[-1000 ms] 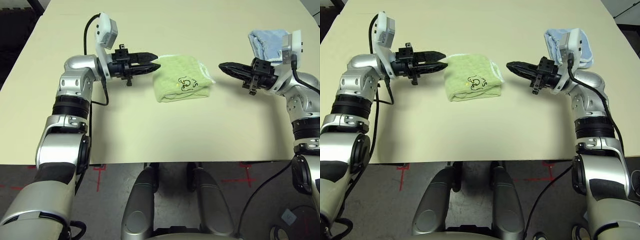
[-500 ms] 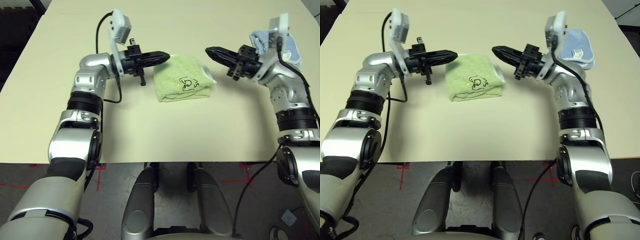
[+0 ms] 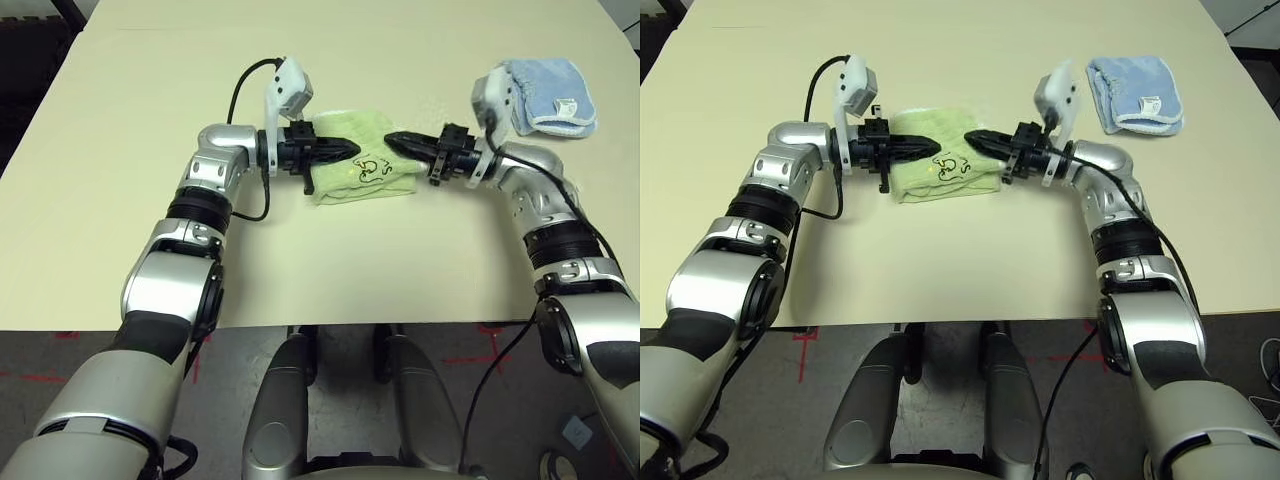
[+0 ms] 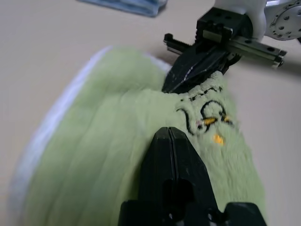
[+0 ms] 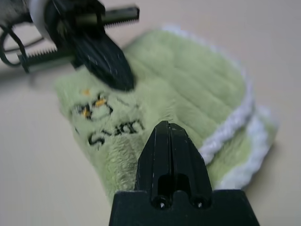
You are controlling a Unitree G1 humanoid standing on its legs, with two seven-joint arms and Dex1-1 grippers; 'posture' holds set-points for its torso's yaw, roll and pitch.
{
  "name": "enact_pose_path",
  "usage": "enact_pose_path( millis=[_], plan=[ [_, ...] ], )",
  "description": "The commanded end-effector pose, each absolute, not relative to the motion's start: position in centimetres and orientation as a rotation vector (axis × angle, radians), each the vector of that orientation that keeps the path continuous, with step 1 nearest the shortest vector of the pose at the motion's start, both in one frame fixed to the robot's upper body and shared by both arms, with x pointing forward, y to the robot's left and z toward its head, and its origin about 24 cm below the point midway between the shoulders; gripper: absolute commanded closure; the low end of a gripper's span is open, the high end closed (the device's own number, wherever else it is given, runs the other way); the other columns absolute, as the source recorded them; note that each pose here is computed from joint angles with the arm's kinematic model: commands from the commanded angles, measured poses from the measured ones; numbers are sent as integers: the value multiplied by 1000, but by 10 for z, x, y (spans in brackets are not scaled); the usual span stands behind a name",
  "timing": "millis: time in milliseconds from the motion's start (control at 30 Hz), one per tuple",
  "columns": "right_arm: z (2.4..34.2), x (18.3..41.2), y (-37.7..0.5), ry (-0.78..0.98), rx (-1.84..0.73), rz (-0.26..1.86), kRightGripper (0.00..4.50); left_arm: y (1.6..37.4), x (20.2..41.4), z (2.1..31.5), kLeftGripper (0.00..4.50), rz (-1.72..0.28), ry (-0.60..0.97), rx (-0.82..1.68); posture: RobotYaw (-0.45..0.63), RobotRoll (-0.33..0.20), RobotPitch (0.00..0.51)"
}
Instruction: Fold the towel and set it aside.
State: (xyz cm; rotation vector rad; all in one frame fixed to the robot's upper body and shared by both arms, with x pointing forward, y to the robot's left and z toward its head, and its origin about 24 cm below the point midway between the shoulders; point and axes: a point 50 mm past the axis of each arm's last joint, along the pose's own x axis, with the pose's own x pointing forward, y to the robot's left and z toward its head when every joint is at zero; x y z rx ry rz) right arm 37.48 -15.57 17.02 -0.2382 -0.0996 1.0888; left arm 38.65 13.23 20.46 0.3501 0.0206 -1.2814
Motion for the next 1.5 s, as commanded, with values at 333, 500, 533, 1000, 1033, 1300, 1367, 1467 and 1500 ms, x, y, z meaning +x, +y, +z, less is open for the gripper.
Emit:
enact_pose_path(
  millis=[333,500,533,1000,1033,1300,1367,1467,1500],
  plan=[
    [165,372,-164,-115,-203,1061,4500,149,384,193,4443,-1246,27,312,58,0,295],
    [224,377,-165,-322,-52,1055,4500,140,389,234,4443,-1225,-134,183,48,0,293],
    [229,379,-162,-329,-57,1038,4500,137,391,240,4443,-1213,-158,145,46,0,292],
    [183,402,-126,-153,-78,832,4500,123,405,204,4443,-1003,-26,120,61,0,298],
    [178,403,-126,-137,-78,816,4500,124,406,199,4443,-985,-15,127,63,0,298],
    [141,398,-133,-35,-118,763,4500,134,406,173,4443,-869,33,167,61,0,302],
    [146,399,-135,-60,-111,764,4500,136,406,173,4443,-872,29,170,59,0,302],
    [168,401,-140,-145,-92,782,4500,138,407,185,4443,-882,-14,175,59,0,302],
    [177,401,-141,-182,-83,798,4500,139,407,191,4443,-886,-38,178,59,0,302]
  ],
)
